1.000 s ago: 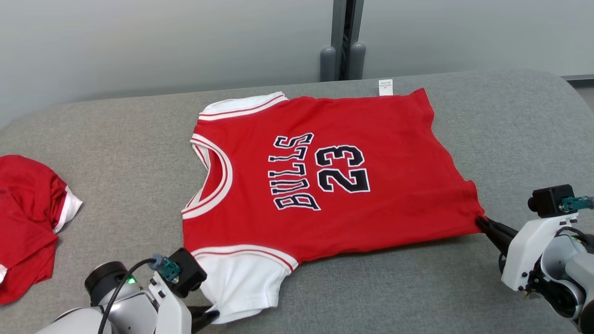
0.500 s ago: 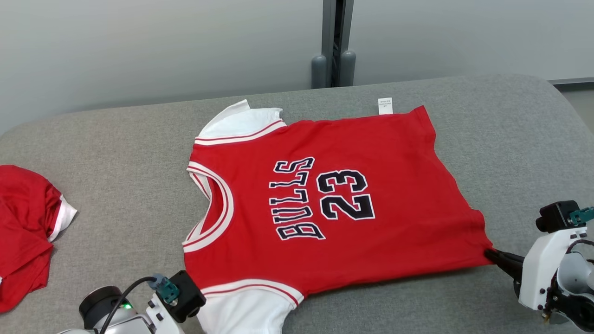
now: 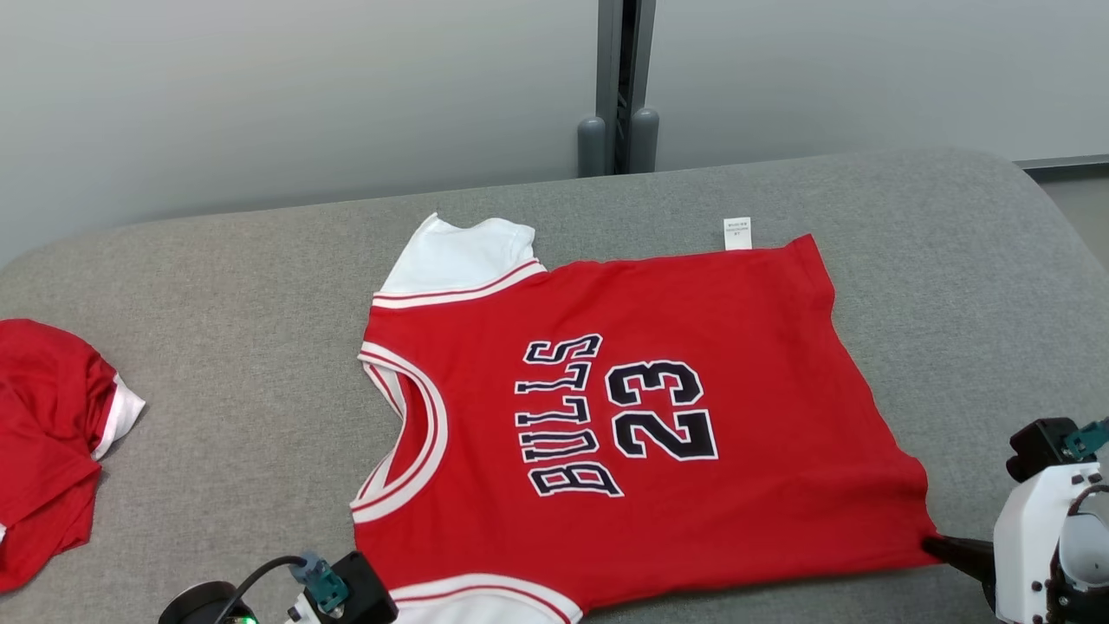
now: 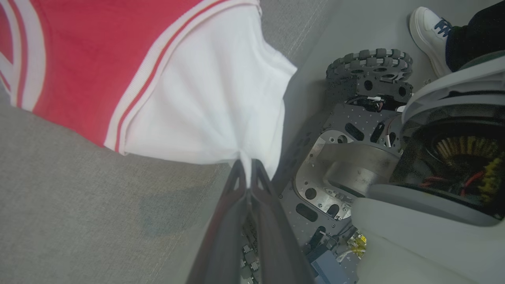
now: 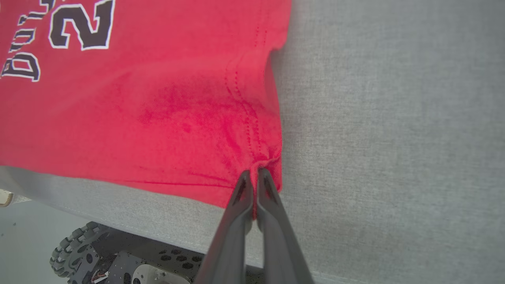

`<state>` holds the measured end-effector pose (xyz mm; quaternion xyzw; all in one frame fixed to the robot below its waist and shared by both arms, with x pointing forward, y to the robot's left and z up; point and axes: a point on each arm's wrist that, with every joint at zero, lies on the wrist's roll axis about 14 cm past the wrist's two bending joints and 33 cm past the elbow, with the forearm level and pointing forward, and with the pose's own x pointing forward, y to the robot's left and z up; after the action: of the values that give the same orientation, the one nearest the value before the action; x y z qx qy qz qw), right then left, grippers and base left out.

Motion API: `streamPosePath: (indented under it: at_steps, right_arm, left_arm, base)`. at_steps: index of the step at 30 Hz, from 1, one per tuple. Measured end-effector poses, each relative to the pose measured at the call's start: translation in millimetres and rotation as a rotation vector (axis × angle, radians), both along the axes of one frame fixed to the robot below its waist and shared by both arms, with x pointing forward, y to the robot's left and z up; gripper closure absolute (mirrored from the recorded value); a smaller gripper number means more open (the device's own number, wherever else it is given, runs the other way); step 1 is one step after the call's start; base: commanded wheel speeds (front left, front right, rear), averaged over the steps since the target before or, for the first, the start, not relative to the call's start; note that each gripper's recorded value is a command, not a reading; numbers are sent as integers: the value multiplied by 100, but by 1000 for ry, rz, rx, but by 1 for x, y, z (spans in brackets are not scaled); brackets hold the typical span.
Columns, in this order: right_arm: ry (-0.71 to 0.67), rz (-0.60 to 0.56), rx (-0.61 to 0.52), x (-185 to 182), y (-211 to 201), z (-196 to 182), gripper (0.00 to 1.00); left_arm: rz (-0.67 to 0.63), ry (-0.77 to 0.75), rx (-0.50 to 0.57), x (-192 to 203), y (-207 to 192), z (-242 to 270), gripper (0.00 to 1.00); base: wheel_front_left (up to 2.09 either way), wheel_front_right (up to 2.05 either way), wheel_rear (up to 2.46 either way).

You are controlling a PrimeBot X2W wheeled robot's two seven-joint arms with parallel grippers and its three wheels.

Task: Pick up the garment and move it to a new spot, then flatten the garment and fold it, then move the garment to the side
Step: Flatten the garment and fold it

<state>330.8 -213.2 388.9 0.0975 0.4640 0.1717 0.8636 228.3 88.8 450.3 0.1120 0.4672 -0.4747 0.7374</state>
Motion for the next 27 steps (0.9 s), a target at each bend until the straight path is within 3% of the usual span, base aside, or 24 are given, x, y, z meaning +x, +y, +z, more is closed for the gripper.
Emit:
streamPosePath:
  at_steps: [14, 27]
  right_arm:
    - [81, 40, -6, -16, -1, -6, 100]
    - [-28, 11, 39, 26, 3, 17, 100]
  left_arm:
    - [-12, 50, -27, -12, -7, 2, 100]
    - [95, 14, -148, 31, -16, 19, 100]
  base:
    - [0, 0, 0]
    - [0, 0, 0]
